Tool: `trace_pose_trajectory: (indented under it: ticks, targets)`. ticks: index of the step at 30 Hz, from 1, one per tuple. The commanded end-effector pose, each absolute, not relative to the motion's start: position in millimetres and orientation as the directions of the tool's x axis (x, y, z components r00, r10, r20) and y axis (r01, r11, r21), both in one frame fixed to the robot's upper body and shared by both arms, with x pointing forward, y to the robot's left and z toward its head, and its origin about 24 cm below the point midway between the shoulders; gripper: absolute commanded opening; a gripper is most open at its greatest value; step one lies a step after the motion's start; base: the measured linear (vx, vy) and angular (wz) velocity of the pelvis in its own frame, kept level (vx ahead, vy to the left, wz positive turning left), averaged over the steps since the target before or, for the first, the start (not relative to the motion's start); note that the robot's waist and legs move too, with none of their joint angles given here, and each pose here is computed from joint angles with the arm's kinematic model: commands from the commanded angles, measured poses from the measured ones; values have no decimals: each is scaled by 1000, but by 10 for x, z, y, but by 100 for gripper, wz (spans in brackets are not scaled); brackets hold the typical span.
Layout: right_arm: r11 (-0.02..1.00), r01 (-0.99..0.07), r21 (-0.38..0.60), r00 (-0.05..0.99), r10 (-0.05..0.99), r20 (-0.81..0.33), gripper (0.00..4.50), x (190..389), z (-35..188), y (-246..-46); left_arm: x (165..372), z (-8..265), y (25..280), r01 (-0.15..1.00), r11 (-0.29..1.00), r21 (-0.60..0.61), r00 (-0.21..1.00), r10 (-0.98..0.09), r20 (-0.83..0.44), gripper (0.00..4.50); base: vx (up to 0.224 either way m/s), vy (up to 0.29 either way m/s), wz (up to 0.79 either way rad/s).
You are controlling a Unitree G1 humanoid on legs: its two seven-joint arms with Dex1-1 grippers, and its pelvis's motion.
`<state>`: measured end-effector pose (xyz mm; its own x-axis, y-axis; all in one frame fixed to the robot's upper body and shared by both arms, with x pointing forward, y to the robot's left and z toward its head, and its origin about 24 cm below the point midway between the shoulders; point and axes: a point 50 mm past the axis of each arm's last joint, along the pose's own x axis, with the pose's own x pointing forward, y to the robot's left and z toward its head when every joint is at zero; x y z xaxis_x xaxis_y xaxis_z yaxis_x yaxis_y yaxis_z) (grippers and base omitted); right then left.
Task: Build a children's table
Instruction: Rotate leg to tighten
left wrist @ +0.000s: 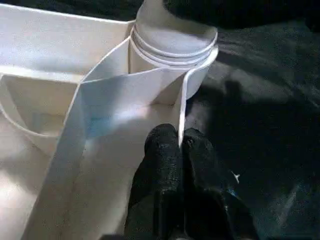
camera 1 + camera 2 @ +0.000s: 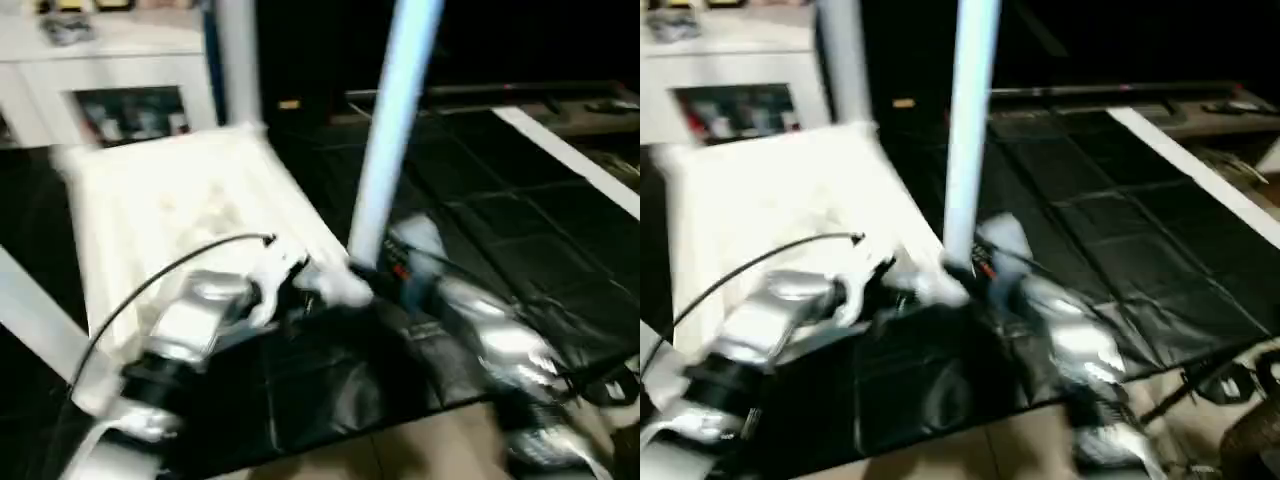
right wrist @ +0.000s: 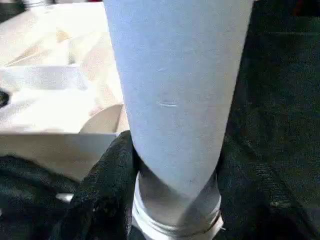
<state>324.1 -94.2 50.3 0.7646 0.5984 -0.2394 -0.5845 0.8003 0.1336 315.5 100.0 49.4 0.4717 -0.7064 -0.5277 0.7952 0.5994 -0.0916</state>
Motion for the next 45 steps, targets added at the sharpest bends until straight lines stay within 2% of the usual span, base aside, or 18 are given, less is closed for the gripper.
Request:
trace_pose_trajectory:
  ticks: [1, 5, 8, 10, 11, 15, 18, 21, 25, 26, 30, 38, 45]
  targets:
    - [666, -713, 221, 622, 745, -240, 265, 3066, 415, -496, 3134, 620, 689, 848, 517, -115, 424, -792, -439, 0, 0, 0, 0]
    - [616, -759, 210, 580, 787, -213, 308, 3000, 425, -587, 3111, 601, 781, 868, 487, -98, 397, -800, -450, 0, 0, 0, 0]
    - [569, -799, 193, 536, 820, -202, 343, 2963, 442, -749, 3095, 584, 877, 885, 457, -90, 368, -805, -464, 0, 0, 0, 0]
    - [512, -844, 160, 478, 853, -210, 352, 2940, 469, -967, 3078, 569, 985, 909, 409, -76, 322, -807, -494, 0, 0, 0, 0]
    - [512, -844, 160, 478, 853, -210, 356, 2940, 469, -967, 3078, 569, 985, 909, 409, -76, 322, -807, -494, 0, 0, 0, 0]
    - [453, -882, 127, 419, 880, -225, 392, 2940, 543, -1208, 3058, 567, 1088, 939, 338, -67, 254, -810, -528, 0, 0, 0, 0]
    - [387, -917, 94, 356, 903, -242, 415, 2963, 646, -1401, 3005, 574, 1182, 980, 188, -58, 125, -823, -554, 0, 0, 0, 0]
    - [354, -932, 79, 322, 909, -265, 441, 2992, 687, -1479, 2974, 597, 1225, 992, 97, -74, 39, -828, -559, 0, 0, 0, 0]
    - [242, -964, 107, 205, 938, -278, 441, 2959, 727, -1512, 2963, 622, 1262, 997, 21, -77, -29, -810, -585, 0, 0, 0, 0]
    - [172, -974, 149, 130, 958, -256, 441, 2927, 757, -1509, 2953, 626, 1276, 996, -20, -83, -66, -798, -599, 0, 0, 0, 0]
    - [104, -978, 179, 54, 963, -265, 441, 2916, 749, -1507, 2929, 631, 1292, 990, -100, -99, -140, -775, -617, 0, 0, 0, 0]
    - [62, -969, 238, -3, 964, -267, 379, 2921, 697, -1475, 2926, 639, 1309, 982, -154, -110, -189, -756, -626, 0, 0, 0, 0]
    - [38, -968, 247, -30, 964, -264, 309, 2916, 684, -1469, 2947, 642, 1315, 982, -161, -100, -188, -757, -626, 0, 0, 0, 0]
